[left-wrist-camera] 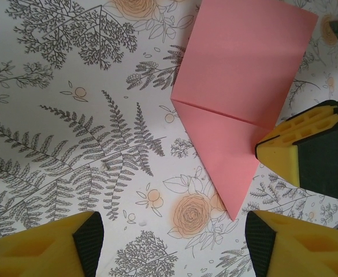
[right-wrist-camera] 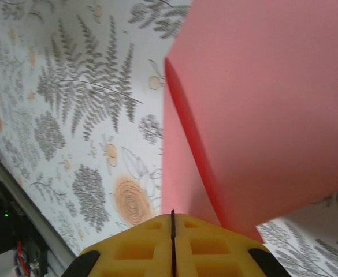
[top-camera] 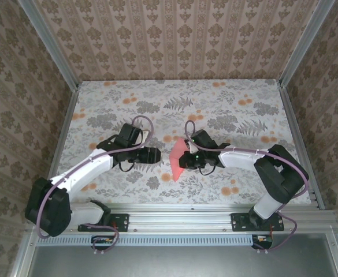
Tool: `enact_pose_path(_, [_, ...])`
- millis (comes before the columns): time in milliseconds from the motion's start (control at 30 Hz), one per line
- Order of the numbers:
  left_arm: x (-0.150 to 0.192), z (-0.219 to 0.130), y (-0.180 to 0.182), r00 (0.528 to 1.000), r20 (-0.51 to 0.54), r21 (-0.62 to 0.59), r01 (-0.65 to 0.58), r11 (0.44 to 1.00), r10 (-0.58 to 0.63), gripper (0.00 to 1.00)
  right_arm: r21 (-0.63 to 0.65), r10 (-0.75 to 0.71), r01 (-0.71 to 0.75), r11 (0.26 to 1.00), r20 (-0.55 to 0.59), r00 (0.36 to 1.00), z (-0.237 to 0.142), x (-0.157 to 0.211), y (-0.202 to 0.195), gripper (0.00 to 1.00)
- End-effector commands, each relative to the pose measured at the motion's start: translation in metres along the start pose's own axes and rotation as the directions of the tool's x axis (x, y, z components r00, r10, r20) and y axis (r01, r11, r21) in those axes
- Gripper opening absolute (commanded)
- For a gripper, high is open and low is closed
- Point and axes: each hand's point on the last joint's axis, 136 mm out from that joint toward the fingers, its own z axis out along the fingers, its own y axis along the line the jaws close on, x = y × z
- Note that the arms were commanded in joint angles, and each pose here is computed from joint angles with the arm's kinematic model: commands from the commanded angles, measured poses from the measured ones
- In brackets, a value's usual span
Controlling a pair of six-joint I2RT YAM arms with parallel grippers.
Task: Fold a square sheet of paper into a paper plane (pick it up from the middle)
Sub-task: Fold the wing for the fifth time at the center of the table.
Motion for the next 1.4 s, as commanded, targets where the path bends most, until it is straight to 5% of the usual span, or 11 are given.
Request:
enact_pose_path(0, [-0.001,0.005,-0.002,1.000,-0.012,0.031,0.026,0.999,-0.026,0.69,0.042,0.011,-0.011,0.999,-0.005,1.000,0.004,0.006,-0.019,0.09])
enact_pose_path(667, [0.002,0.044,-0.037,0.991,0.000,0.123,0.135,0.983,-0.136,0.64,-0.026,0.077,-0.077,0.997,0.001,0.997,0.006,0.021,-0.046,0.05])
enact_pose_path(1367, [-0.009,0.104,-0.039,0.945,0.042,0.101,0.320,0.942,-0.326,0.45,-0.082,0.069,-0.068,0.994,0.009,0.998,0.005,0.023,-0.043,0.02])
